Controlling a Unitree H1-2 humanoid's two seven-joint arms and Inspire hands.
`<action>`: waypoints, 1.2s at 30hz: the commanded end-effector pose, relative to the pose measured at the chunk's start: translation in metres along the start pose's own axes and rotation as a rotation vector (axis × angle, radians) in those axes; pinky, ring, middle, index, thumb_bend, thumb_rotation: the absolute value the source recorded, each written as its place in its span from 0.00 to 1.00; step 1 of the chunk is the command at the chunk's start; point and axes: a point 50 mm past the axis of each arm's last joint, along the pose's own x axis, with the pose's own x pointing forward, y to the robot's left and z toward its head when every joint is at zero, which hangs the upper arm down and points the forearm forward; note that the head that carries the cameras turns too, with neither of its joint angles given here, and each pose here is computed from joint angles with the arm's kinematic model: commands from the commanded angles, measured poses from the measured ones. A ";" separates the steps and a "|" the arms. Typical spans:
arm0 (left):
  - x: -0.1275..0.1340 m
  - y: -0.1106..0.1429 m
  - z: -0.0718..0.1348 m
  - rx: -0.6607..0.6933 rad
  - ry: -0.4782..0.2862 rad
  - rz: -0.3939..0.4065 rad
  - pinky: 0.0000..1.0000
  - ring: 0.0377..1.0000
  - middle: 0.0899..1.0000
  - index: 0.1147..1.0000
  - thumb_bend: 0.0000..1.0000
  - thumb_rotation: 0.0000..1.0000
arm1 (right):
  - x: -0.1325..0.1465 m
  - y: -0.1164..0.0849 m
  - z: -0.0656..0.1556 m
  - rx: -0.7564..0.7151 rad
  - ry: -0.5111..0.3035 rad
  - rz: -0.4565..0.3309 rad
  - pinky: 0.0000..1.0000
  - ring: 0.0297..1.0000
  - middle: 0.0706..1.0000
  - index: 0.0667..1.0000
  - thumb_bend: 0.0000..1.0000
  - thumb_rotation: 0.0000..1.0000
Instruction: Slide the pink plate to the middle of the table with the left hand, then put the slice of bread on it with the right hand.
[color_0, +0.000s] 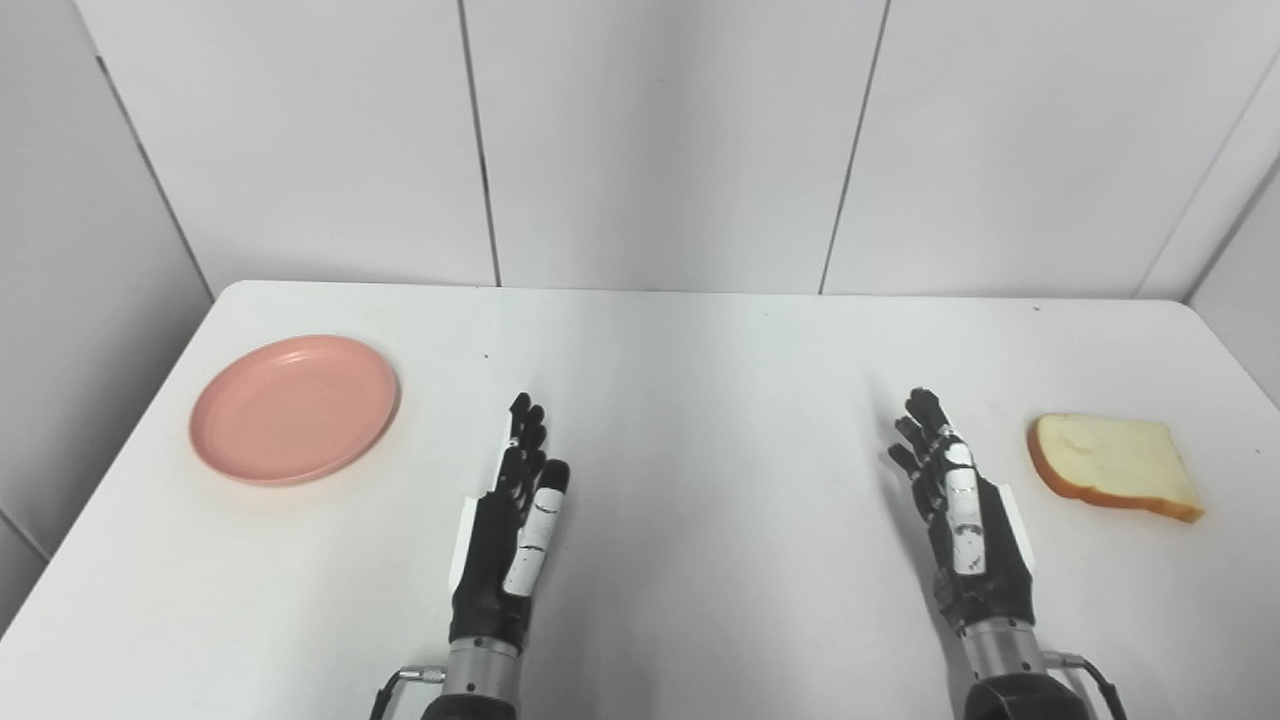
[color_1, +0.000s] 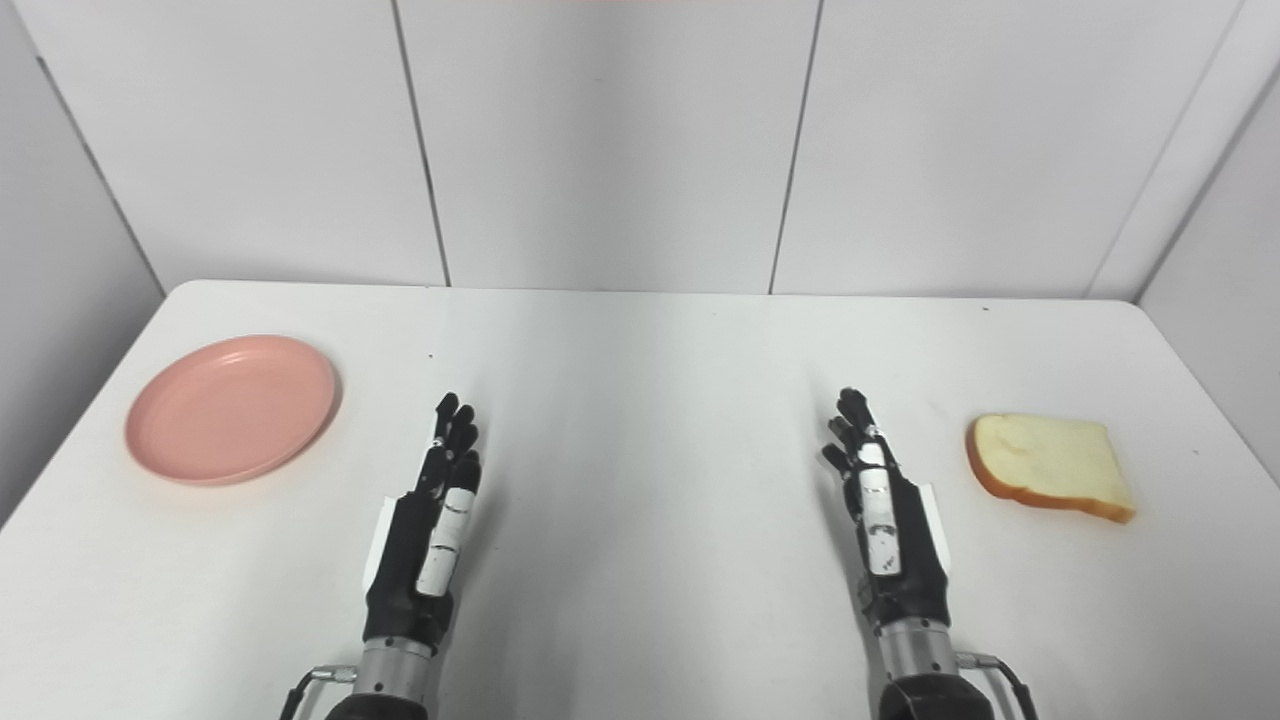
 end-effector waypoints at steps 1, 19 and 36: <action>-0.006 -0.003 -0.011 0.000 0.013 0.009 1.00 0.99 1.00 1.00 0.70 0.88 | -0.031 -0.012 -0.039 0.001 0.124 -0.031 0.93 0.94 0.95 0.91 0.77 1.00; -0.012 0.003 -0.023 -0.012 0.025 0.008 1.00 1.00 1.00 1.00 0.67 0.87 | -0.033 -0.007 -0.053 0.005 0.131 -0.025 0.90 0.92 0.93 0.90 0.79 1.00; -0.003 0.015 -0.010 -0.069 -0.019 0.022 0.99 0.99 1.00 1.00 0.72 0.87 | -0.031 0.004 -0.056 0.011 0.131 -0.018 0.88 0.91 0.92 0.90 0.80 0.99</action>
